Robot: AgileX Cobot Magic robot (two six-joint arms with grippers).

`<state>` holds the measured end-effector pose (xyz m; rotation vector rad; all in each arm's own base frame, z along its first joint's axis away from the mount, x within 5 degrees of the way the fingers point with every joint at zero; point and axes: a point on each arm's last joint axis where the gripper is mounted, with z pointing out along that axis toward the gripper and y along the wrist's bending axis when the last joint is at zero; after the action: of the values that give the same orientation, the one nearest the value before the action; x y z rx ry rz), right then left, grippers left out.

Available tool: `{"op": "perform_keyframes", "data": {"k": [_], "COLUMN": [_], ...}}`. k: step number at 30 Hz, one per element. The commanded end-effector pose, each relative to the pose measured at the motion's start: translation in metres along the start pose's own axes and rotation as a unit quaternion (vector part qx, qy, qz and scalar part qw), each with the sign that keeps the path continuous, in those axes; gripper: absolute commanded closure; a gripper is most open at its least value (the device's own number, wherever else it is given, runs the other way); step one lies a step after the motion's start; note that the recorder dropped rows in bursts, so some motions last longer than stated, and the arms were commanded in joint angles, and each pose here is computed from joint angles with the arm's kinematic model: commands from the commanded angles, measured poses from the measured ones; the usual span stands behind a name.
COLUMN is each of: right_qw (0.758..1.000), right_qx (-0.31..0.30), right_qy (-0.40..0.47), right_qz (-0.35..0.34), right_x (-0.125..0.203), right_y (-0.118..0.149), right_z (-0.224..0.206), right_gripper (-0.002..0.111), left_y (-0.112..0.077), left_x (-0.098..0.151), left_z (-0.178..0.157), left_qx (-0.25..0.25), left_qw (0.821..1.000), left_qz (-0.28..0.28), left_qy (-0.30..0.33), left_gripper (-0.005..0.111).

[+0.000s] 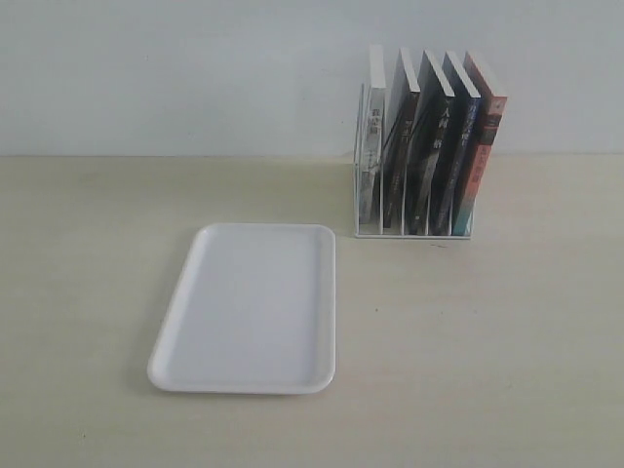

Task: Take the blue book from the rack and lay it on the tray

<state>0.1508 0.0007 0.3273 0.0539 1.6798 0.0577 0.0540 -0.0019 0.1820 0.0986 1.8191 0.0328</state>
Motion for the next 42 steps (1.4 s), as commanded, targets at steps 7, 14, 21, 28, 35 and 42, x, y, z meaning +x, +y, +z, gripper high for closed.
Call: {"op": "perform_keyframes", "data": {"k": [7, 14, 21, 28, 35, 42], "right_qw": [0.973, 0.944, 0.945, 0.916, 0.903, 0.92], "right_qx": [-0.061, -0.185, -0.173, -0.19, -0.211, -0.152], "right_qy": [0.224, 0.272, 0.272, 0.353, 0.374, 0.361], "right_qz": [-0.013, -0.007, -0.063, -0.003, 0.008, -0.014], "right_x": [-0.031, -0.067, -0.094, -0.062, -0.021, -0.022], "right_y": [0.014, 0.04, 0.086, 0.117, 0.127, 0.116], "right_z": [0.107, 0.178, 0.235, 0.284, 0.311, 0.317], "right_gripper": [0.108, 0.108, 0.104, 0.066, 0.09, 0.083], "left_y": [0.0, 0.0, 0.0, 0.0, 0.0, 0.0], "left_x": [-0.003, -0.003, -0.003, -0.003, -0.003, -0.003], "left_z": [-0.001, -0.001, -0.001, -0.001, -0.001, -0.001], "left_qx": [-0.002, -0.002, -0.002, -0.002, -0.002, -0.002], "left_qw": [1.0, 1.0, 1.0, 1.0, 1.0, 1.0], "left_qz": [0.001, 0.001, 0.001, 0.001, 0.001, 0.001], "left_qy": [-0.011, -0.011, -0.011, -0.011, -0.011, -0.011], "left_gripper": [0.102, 0.102, 0.102, 0.102, 0.102, 0.102]}}
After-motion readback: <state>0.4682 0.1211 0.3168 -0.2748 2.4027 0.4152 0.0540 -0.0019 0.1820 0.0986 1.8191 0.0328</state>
